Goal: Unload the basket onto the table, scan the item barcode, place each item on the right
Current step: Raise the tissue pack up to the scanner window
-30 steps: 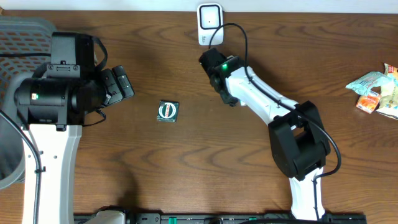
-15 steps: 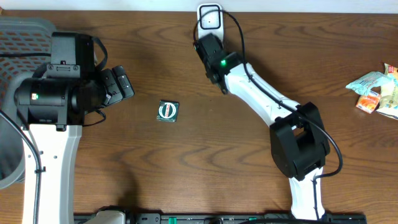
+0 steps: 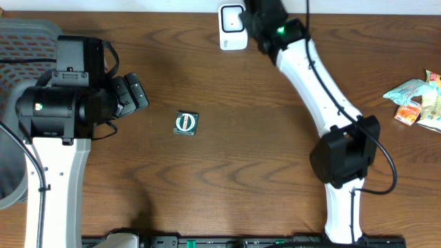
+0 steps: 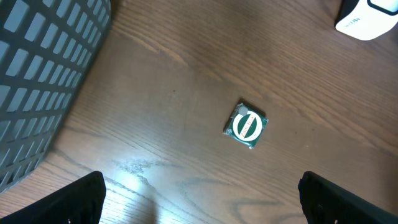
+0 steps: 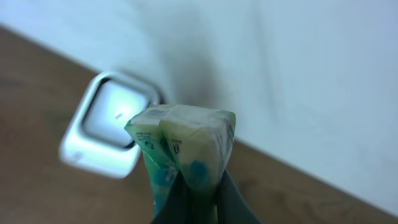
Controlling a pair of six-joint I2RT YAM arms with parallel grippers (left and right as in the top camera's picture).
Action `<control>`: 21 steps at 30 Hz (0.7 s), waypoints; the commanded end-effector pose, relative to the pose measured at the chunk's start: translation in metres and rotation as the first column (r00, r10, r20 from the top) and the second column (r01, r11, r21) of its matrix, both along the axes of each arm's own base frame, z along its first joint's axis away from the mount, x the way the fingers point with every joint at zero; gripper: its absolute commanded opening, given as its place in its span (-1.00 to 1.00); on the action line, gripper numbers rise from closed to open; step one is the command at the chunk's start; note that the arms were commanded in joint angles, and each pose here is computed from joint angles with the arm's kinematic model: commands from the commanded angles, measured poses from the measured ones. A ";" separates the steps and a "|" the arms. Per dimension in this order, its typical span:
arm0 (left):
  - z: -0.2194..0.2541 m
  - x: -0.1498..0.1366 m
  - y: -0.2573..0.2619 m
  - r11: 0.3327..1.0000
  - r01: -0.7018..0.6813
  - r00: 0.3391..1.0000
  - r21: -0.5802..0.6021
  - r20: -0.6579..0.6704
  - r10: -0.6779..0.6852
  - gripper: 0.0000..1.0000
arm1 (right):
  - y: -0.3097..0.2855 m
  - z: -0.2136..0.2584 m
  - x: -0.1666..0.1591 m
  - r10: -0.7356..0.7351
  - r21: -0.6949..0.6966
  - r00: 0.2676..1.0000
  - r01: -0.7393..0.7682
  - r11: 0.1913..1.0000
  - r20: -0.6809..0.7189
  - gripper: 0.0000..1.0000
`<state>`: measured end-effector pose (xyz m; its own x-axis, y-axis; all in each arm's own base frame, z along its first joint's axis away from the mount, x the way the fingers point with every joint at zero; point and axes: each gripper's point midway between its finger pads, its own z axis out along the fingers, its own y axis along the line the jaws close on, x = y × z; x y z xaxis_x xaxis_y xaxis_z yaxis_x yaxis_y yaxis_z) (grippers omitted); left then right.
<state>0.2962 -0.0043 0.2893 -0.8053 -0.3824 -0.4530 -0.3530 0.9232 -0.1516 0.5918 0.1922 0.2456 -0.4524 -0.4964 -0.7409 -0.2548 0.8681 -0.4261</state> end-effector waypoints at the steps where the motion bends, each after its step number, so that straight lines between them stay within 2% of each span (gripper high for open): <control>1: 0.002 -0.001 0.003 1.000 -0.019 1.000 0.005 0.004 0.019 0.95 | 0.016 -0.024 0.019 0.094 -0.075 0.995 -0.095 0.993 -0.017 -0.98; 5: 0.002 -0.001 0.003 1.000 -0.019 1.000 0.005 0.004 0.019 0.95 | 0.035 -0.030 0.040 0.160 -0.186 0.986 -0.150 0.971 0.041 -0.98; 8: 0.002 -0.001 0.003 1.000 -0.019 1.000 0.005 0.005 0.019 0.95 | 0.042 -0.036 0.054 0.150 -0.299 0.983 -0.113 0.948 0.104 -0.98; 13: 0.002 -0.001 0.003 1.000 -0.019 1.000 0.005 0.004 0.019 0.95 | 0.063 -0.079 0.061 0.303 -0.529 0.953 -0.244 0.813 0.026 -0.98; 17: 0.002 -0.001 0.003 1.000 -0.019 1.000 0.005 0.004 0.019 0.95 | 0.069 -0.102 0.060 0.312 -0.546 0.950 -0.266 0.794 -0.009 -0.98; 21: 0.002 -0.001 0.003 1.000 -0.019 1.000 0.005 0.004 0.019 0.95 | 0.067 -0.098 0.061 0.286 -0.558 0.958 -0.231 0.797 0.012 -0.98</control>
